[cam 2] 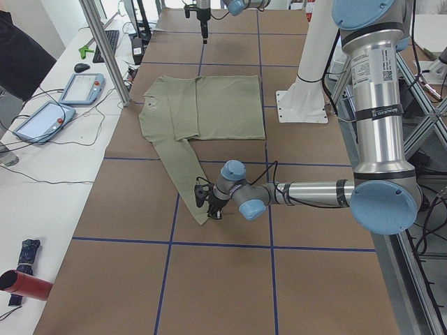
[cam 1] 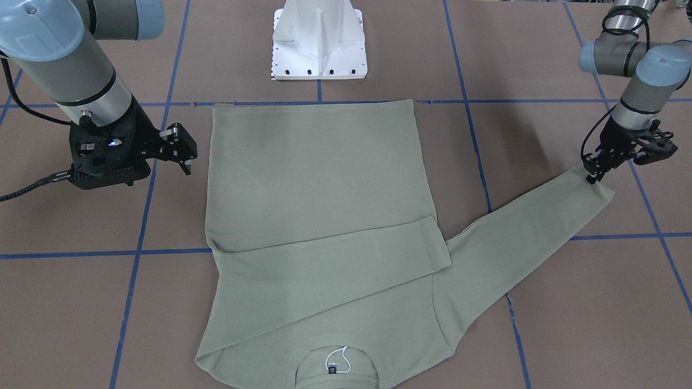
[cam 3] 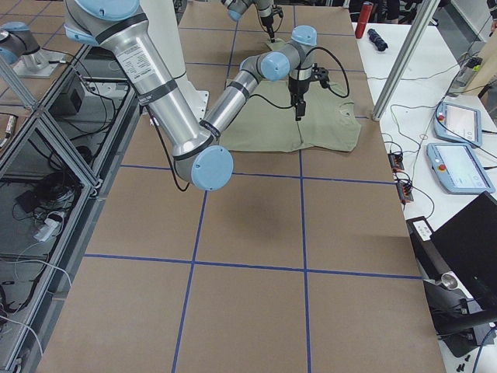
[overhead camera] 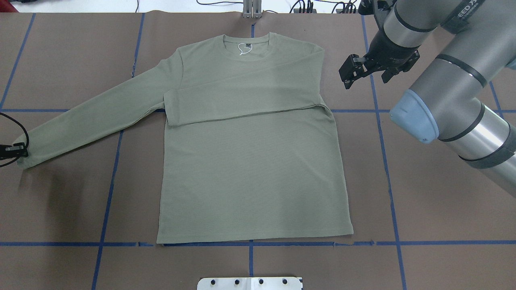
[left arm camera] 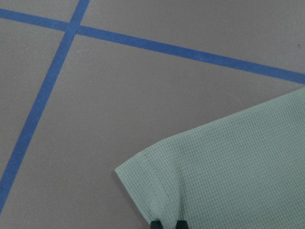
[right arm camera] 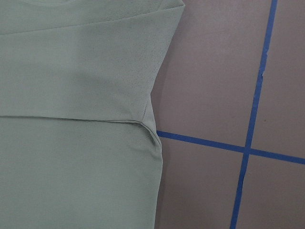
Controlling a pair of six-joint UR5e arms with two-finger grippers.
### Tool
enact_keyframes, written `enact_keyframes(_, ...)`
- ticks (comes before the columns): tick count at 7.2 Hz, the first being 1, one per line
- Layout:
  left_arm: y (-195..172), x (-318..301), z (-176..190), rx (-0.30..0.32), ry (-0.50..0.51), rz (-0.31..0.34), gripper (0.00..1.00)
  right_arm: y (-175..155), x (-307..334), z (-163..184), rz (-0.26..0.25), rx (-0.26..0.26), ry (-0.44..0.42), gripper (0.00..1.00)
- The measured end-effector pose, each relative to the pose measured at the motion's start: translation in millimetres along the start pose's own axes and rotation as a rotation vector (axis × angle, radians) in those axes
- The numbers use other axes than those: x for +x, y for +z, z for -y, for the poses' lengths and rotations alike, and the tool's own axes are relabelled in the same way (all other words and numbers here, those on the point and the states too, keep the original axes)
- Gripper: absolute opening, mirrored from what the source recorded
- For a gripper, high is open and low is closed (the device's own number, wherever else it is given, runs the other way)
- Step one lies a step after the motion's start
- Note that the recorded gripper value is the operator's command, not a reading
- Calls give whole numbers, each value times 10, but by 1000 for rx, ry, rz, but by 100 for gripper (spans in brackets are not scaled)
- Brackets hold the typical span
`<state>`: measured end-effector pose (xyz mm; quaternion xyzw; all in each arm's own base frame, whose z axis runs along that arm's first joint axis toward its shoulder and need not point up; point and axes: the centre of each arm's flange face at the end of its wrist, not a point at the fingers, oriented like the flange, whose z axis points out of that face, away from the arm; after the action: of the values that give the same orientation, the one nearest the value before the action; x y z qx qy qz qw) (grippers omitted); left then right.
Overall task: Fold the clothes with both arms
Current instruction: 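Grasp the other sleeve cuff with the left gripper while the right gripper holds still, then fold the sleeve across the chest with the left gripper while the right gripper draws back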
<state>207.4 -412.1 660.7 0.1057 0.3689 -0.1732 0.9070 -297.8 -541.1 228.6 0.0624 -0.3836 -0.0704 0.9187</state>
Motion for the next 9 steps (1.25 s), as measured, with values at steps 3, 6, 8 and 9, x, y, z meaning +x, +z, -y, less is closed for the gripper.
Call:
enact_keyframes(3, -208, 224, 3, -4, 10, -47, 0, 17, 73, -13, -5, -3, 8, 100)
enact_keyframes(6, -525, 1009, 130, -69, 24, -109, 0, -42, 331, -236, -11, 2, 23, 100)
enact_keyframes(8, -754, 2091, 479, -96, 25, -123, 0, 6, 642, -491, -30, -13, 48, 100)
enact_keyframes(9, -913, 2651, 656, -100, 16, -121, 0, 46, 794, -579, -43, -23, 64, 100)
